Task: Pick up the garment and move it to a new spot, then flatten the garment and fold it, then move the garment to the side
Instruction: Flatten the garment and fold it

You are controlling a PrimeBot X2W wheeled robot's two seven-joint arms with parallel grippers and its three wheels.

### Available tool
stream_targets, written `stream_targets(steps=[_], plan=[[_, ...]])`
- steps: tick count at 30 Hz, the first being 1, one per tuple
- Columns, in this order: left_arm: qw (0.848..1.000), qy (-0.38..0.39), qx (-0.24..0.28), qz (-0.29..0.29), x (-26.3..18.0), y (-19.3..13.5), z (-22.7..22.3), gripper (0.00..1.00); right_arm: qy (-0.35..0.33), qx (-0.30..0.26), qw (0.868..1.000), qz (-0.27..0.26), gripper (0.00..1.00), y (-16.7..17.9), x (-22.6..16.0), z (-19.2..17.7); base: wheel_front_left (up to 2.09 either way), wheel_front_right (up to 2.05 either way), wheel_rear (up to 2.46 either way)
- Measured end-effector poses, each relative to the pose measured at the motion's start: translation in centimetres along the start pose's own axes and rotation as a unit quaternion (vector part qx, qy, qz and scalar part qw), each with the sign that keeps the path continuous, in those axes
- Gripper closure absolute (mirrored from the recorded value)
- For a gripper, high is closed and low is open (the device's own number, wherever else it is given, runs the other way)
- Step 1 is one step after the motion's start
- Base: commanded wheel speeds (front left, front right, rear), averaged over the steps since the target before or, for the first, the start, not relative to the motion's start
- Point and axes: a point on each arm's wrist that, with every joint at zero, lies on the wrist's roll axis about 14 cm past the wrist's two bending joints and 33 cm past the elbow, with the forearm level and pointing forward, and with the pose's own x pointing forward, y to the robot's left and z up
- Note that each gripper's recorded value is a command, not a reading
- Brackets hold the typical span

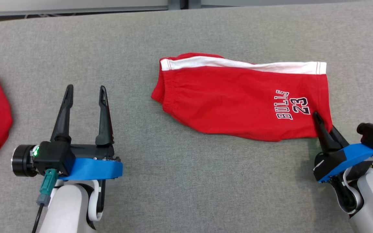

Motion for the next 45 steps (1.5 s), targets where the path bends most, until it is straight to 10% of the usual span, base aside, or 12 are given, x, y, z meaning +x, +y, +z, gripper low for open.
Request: stream_targets(steps=[13, 22, 29, 36, 39, 45], plan=[[1.0, 0.001, -0.006, -0.011, -0.6, -0.8, 0.2, 0.0, 0.0, -0.013, 1.0, -0.013, 1.0, -1.2, -0.3, 0.9, 0.0, 0.0, 0.0], [1.0, 0.003, -0.006, -0.006, -0.6, -0.4, 0.1, 0.0, -0.037, -0.096, 0.984, 0.146, 1.0, 11.1, 5.1, 7.4, 0.0, 0.0, 0.0], [1.0, 0.0, -0.004, 0.011, -0.5, 0.7, 0.3, 0.0, 0.006, -0.101, 0.957, 0.271, 1.0, 21.5, 5.4, 4.0, 0.0, 0.0, 0.0], [1.0, 0.009, -0.006, 0.022, -0.7, 1.3, -0.3, 0.0, 0.056, -0.089, 0.946, 0.306, 1.0, 23.5, 3.9, -0.9, 0.0, 0.0, 0.0], [1.0, 0.01, -0.008, 0.022, -0.6, 1.2, -0.5, 0.0, 0.043, -0.084, 0.946, 0.311, 0.0, 23.5, 3.6, -0.9, 0.0, 0.0, 0.0], [1.0, 0.012, -0.011, 0.021, -0.6, 1.0, -0.6, 0.0, -0.069, -0.083, 0.938, 0.328, 0.0, 23.6, 2.2, 3.2, 0.0, 0.0, 0.0]])
